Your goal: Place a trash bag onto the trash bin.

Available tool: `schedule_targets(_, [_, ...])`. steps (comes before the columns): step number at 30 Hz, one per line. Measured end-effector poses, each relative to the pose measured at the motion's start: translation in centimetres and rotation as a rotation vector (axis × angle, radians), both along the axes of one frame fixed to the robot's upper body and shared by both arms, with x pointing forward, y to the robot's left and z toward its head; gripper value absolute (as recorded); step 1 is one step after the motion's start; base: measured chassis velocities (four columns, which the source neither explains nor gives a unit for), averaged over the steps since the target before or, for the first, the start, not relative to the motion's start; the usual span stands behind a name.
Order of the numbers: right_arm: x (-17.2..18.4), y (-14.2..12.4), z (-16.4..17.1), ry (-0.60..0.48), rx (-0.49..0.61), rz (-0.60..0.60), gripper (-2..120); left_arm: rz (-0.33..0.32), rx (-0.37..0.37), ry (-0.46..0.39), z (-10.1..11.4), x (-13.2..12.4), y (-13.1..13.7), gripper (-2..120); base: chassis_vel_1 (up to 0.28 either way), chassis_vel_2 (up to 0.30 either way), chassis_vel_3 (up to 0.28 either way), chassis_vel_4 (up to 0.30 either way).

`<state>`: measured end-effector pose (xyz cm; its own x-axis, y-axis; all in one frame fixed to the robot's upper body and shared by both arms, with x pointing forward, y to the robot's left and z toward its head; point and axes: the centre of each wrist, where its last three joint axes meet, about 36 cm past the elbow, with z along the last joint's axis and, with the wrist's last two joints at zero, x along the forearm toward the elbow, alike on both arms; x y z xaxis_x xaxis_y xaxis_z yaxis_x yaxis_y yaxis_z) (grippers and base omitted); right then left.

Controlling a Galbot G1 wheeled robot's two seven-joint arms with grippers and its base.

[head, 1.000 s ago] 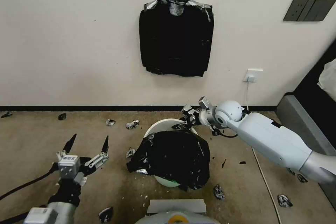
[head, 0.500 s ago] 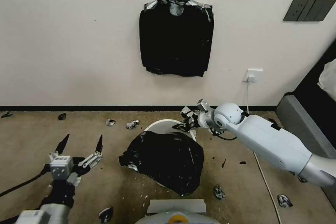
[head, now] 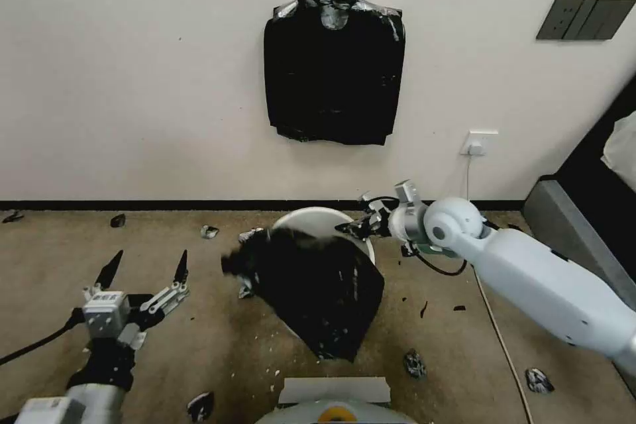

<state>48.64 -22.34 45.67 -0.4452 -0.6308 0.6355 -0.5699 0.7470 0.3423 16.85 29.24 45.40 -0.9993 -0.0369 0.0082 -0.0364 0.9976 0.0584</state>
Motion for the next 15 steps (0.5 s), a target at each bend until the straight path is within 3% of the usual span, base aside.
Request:
schedule_targets(8, [-4.5, -0.6, 0.0, 0.032, 0.013, -0.223, 5, -0.010, -0.019, 0.001, 0.2, 0.7, -0.7, 100, 0.000, 0.000, 0.000, 0.000])
schedule_targets(15, [-7.5, -1.9, 0.0, -0.015, 0.005, -0.476, 5, -0.025, -0.037, 0.008, 0.4, 1.1, -1.5, 100, 0.000, 0.000, 0.000, 0.000])
